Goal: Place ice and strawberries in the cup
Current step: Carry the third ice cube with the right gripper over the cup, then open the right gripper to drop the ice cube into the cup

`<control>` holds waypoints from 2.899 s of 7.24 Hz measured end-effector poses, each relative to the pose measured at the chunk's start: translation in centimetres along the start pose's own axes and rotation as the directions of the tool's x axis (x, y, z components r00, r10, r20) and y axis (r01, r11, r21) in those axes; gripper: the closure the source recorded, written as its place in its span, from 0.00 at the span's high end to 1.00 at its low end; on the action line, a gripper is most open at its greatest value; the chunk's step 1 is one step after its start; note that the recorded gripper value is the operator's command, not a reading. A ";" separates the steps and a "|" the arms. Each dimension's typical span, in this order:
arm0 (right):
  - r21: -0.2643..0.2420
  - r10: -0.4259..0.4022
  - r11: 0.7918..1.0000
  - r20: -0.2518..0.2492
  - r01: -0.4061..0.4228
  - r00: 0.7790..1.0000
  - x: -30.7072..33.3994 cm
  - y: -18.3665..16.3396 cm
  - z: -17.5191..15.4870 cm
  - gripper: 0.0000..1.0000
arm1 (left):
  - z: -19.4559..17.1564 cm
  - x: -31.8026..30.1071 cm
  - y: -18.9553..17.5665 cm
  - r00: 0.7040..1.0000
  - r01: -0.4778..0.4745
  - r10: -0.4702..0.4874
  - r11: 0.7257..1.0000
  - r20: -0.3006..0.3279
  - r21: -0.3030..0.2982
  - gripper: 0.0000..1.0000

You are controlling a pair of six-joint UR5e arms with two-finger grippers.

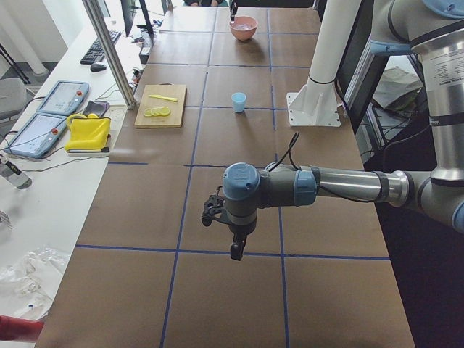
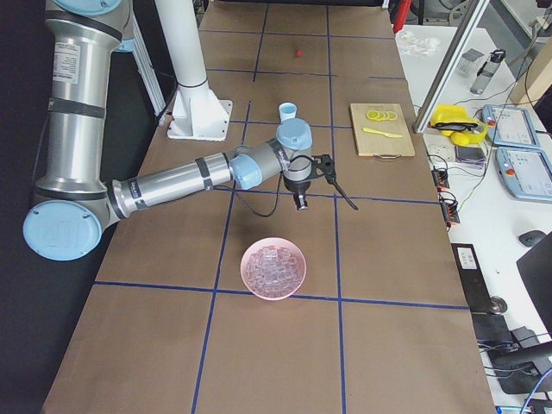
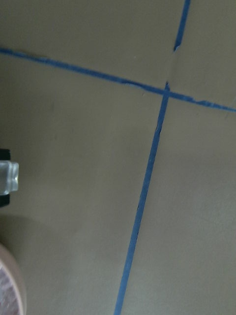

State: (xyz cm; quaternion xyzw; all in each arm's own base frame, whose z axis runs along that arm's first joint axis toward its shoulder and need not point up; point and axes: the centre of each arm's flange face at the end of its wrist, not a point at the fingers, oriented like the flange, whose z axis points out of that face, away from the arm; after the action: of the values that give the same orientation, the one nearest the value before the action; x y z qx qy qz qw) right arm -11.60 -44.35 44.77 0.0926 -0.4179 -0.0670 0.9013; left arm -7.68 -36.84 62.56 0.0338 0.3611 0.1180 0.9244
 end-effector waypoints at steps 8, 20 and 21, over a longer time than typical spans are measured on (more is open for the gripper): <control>-0.054 0.140 0.989 -0.007 -0.140 0.990 -40.3 -3.5 4.3 0.00 | -0.9 0.4 -1.2 1.000 -0.014 0.014 1.000 0.006 0.024 1.00; 0.013 0.236 0.972 -0.104 -0.235 0.966 -55.6 -4.3 15.0 0.99 | -0.5 0.7 -1.3 0.998 -0.006 0.008 0.999 -0.058 0.033 1.00; 0.009 0.232 0.973 -0.105 -0.232 0.967 -55.7 -4.0 15.2 0.99 | -0.4 0.7 -1.3 0.998 -0.006 0.008 0.999 -0.058 0.033 1.00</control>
State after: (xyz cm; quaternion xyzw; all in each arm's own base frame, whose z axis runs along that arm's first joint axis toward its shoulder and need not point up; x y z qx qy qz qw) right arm -59.14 -38.86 12.23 0.0450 -0.3777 0.0430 0.9238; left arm -7.24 -37.91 61.59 0.0470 0.3898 0.1163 0.9123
